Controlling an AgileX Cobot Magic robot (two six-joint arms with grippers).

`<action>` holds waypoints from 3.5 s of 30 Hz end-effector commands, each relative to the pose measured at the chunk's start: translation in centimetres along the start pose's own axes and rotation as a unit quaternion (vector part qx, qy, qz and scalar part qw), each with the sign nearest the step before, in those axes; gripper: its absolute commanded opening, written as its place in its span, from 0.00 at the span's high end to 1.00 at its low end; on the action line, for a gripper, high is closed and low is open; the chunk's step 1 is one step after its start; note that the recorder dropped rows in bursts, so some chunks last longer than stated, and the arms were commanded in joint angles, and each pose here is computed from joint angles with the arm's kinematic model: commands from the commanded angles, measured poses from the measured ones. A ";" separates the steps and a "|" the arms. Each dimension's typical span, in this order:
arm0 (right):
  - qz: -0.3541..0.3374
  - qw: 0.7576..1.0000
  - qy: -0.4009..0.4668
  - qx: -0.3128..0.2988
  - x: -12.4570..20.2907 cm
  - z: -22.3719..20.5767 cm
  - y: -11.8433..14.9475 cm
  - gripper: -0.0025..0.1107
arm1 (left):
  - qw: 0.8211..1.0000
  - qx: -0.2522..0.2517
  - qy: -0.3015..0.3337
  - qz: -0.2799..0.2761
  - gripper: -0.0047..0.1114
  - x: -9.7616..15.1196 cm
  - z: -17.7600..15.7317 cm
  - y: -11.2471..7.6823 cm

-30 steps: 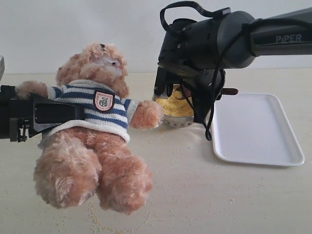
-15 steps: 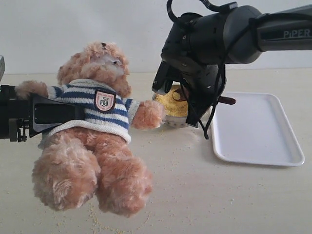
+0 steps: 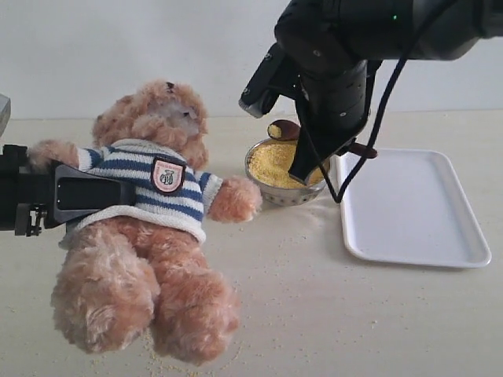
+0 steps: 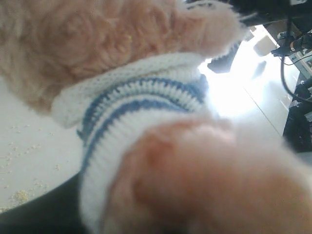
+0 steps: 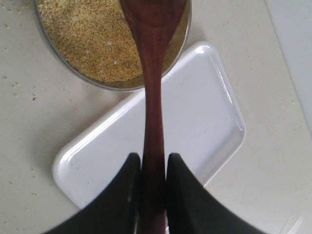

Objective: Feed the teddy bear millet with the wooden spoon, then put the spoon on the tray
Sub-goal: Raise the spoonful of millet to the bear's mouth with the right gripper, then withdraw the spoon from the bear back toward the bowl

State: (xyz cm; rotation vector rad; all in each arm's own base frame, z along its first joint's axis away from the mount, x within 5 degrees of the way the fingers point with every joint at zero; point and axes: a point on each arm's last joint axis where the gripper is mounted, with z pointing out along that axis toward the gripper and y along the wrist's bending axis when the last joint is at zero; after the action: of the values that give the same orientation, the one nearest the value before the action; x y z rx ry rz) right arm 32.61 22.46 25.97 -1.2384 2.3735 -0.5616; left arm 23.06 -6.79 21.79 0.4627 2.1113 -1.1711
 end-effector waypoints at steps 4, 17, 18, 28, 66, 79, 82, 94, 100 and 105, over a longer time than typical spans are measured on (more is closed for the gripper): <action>0.033 0.999 -0.028 -0.033 1.3 -4.0 -1.1 0.98 | 1.000 -0.030 0.007 -0.005 0.92 1.1 -0.1 0.5; 0.016 0.988 -0.073 -0.135 2.3 -7.9 -0.4 0.98 | 0.997 -0.048 -0.022 -0.064 0.92 2.4 1.5 3.5; 0.015 0.988 -0.073 -0.135 2.3 -7.9 -0.4 0.98 | 0.997 -0.048 -0.017 -0.065 0.92 2.6 1.7 3.8; -0.039 0.982 -0.116 -0.147 1.2 -9.1 1.6 0.98 | 0.997 -0.025 -0.008 -0.072 0.92 2.9 3.1 5.7; -0.102 0.978 -0.153 -0.103 -1.5 -7.1 4.0 0.98 | 0.997 0.004 -0.023 -0.078 0.92 1.9 3.1 5.3; -0.219 0.965 -0.142 -0.023 -2.6 -7.1 6.4 0.98 | 0.997 0.016 -0.026 -0.078 0.92 1.8 3.1 5.1; -0.239 0.960 -0.149 0.005 -2.9 -7.6 7.0 0.98 | 0.997 0.016 -0.026 -0.078 0.92 1.8 3.1 5.1; -0.330 0.925 -0.122 0.145 -3.3 -9.2 7.0 0.98 | 0.996 0.019 -0.027 -0.078 0.92 1.8 3.1 5.1; -0.378 0.903 -0.101 0.176 -3.6 -9.2 8.1 0.98 | 0.996 0.019 -0.027 -0.078 0.92 1.8 3.1 5.1; -0.463 0.855 -0.060 0.226 -2.6 -8.2 10.2 0.98 | 0.996 0.019 -0.027 -0.078 0.92 1.8 3.1 5.1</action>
State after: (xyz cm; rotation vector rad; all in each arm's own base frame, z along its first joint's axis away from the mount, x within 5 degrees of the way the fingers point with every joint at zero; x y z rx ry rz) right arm 23.29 31.51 28.61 -1.9955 1.3750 -1.0639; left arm 25.85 -6.71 15.86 0.2998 2.1481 -1.2653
